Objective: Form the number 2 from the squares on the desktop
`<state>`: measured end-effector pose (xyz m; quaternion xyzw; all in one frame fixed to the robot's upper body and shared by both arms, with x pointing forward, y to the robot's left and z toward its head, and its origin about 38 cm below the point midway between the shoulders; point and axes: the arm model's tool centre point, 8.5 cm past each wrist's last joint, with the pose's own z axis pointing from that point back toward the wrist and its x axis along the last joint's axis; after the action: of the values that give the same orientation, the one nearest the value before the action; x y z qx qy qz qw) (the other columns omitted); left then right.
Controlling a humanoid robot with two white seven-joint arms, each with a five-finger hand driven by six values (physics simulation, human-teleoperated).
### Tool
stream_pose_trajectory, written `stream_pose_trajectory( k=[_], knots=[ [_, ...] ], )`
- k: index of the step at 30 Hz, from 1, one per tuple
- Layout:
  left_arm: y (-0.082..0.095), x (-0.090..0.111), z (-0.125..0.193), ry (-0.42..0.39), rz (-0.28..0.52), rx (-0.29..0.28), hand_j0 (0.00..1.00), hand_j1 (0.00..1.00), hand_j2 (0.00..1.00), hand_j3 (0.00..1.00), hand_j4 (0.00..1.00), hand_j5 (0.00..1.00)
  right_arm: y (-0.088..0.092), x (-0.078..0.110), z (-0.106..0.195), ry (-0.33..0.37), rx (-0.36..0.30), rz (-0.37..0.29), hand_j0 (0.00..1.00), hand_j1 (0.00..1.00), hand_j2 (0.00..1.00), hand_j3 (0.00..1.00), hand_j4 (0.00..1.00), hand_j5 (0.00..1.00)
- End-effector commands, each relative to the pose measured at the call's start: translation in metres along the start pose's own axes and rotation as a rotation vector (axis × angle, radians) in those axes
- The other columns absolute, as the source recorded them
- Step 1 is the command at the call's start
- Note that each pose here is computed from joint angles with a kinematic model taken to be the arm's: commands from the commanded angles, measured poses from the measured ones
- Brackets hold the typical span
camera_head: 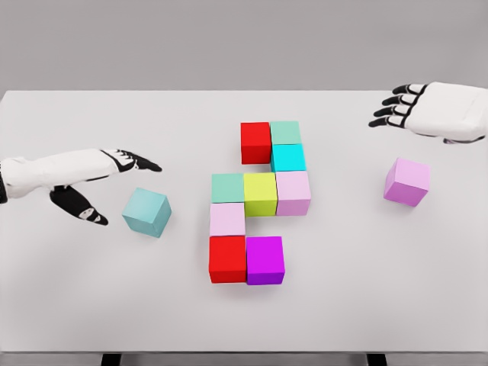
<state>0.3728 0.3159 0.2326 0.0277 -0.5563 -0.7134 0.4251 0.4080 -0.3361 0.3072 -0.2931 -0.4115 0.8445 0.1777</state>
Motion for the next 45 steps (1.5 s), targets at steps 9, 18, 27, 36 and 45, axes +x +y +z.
stream_pose_trajectory(
  k=[9,18,27,36,45],
  knots=[
    [-0.047,-0.033,-0.021,0.328,0.159,0.187,1.0,1.0,1.0,1.0,1.0,1.0,0.012,-0.024,0.03,0.056,0.087,-0.022,1.0,1.0,1.0,1.0,1.0,1.0],
    [-0.066,-0.033,-0.024,0.328,0.128,0.145,1.0,1.0,1.0,1.0,1.0,1.0,0.038,0.015,-0.018,-0.104,0.169,-0.032,1.0,1.0,1.0,1.0,1.0,1.0],
    [-0.07,-0.027,-0.036,0.293,0.102,0.131,1.0,1.0,1.0,1.0,1.0,1.0,0.065,0.013,-0.041,-0.097,0.233,-0.06,1.0,1.0,1.0,1.0,1.0,1.0],
    [-0.076,-0.018,-0.037,0.193,0.107,0.073,1.0,1.0,1.0,1.0,1.0,1.0,0.084,0.009,-0.043,-0.073,0.309,-0.032,1.0,1.0,1.0,1.0,1.0,1.0],
    [-0.073,-0.014,-0.051,0.174,0.107,0.08,1.0,1.0,1.0,1.0,1.0,1.0,0.086,0.009,-0.047,-0.072,0.313,-0.035,1.0,1.0,1.0,1.0,1.0,1.0]
  ],
)
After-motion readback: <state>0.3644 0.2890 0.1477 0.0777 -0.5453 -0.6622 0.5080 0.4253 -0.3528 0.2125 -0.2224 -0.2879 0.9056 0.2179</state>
